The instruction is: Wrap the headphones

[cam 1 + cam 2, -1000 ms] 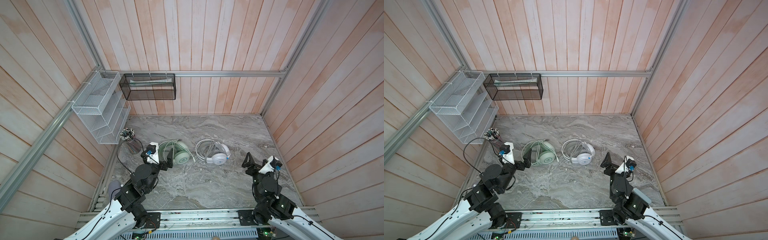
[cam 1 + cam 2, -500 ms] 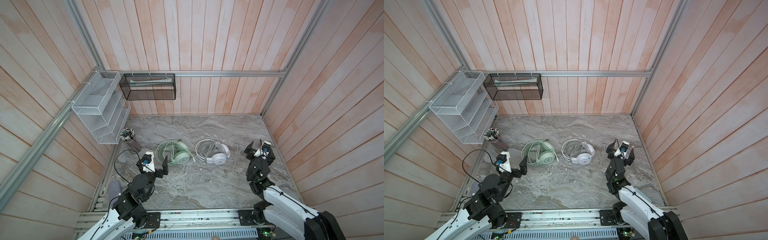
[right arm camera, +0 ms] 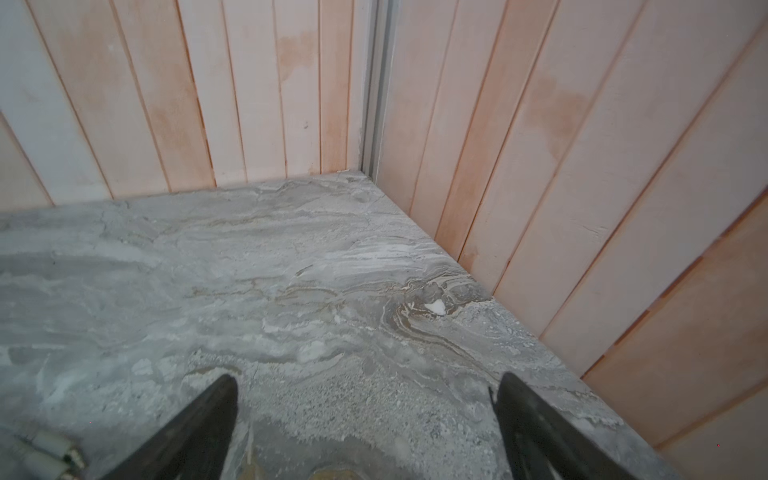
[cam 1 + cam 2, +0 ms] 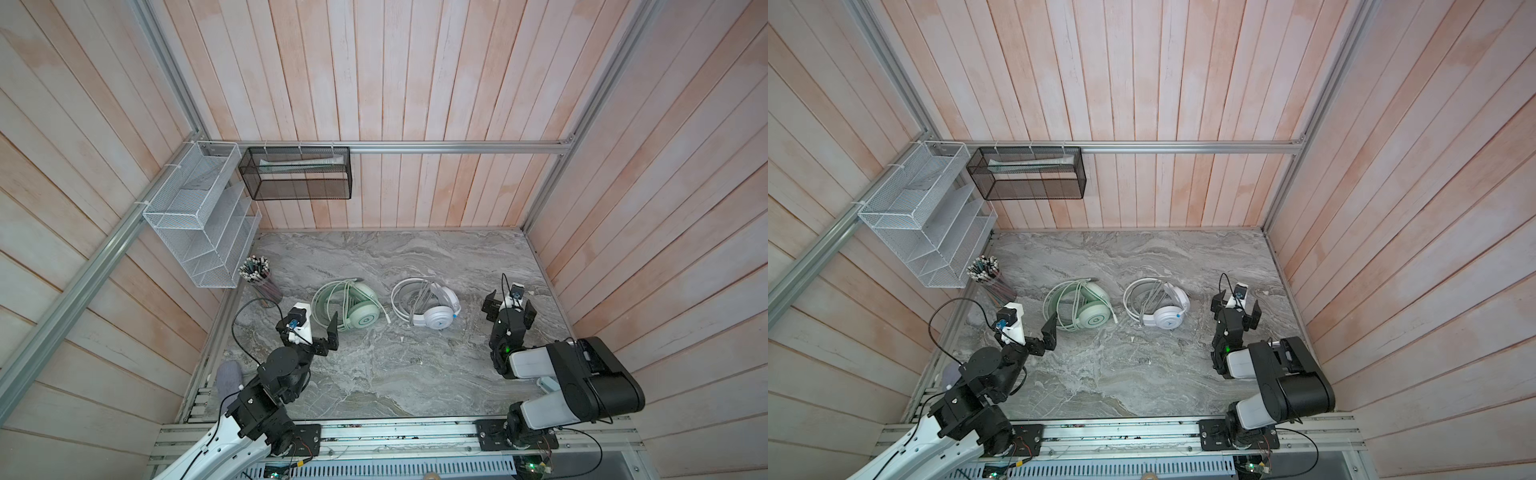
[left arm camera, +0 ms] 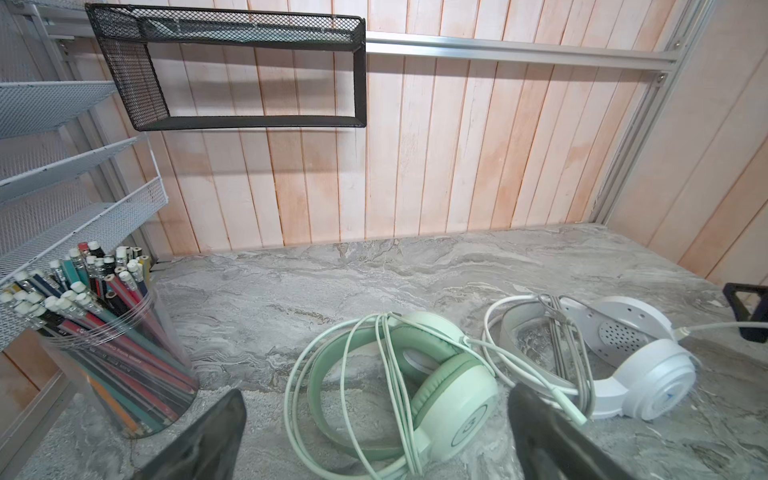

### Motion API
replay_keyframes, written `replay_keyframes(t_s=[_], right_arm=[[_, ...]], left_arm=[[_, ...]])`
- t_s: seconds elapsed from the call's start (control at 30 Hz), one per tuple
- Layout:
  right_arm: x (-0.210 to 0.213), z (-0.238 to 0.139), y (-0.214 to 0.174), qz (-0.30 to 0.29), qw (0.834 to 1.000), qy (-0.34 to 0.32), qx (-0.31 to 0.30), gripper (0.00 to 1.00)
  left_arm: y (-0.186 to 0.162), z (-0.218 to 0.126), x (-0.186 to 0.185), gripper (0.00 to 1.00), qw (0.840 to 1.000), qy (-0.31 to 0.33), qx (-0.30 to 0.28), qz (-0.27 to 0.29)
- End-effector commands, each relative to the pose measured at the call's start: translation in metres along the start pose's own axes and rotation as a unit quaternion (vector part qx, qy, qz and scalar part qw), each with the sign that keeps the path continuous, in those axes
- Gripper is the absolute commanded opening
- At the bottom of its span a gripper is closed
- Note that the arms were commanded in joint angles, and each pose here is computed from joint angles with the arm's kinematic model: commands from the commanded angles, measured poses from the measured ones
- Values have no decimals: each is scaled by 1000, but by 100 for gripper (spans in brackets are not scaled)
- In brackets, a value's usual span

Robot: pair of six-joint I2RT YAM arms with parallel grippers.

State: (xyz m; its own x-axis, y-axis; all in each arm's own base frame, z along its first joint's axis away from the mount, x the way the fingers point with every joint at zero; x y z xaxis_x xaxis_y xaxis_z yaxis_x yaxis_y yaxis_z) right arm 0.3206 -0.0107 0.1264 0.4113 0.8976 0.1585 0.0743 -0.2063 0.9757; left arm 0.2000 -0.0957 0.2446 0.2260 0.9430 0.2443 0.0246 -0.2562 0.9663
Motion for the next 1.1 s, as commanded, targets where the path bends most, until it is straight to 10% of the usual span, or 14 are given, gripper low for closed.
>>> replay_keyframes(t_s=[0.0,0.33,0.8,1.07], right_arm=[[28,13,12,-16,999,36,-8,98],[-10,-7,13,72,992,98,-41,98],[4,4,11,45,995,86,-24,98],[3,4,10,44,995,86,-23,98]], left_arm=[[-7,2,-7,98,1000,-16,3,18],[-19,9,-4,98,999,13,27,32],[-44,44,73,98,969,220,85,-75],[-86,89,105,99,959,253,123,-38]])
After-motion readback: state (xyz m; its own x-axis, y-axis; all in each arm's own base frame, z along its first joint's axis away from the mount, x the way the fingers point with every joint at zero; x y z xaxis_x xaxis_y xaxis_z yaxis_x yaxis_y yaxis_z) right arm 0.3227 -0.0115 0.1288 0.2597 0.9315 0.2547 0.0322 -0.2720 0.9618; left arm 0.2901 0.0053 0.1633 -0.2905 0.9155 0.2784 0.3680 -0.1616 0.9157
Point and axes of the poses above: each gripper's point midway between its finger pads, its own z axis out along the fingers, its own x axis along the line the jaws close on, y = z × x, the point moved 4 cm from there along -z, back along the fingers, and after that the axes turned 15 degrees about z, right-handed, at the moved point
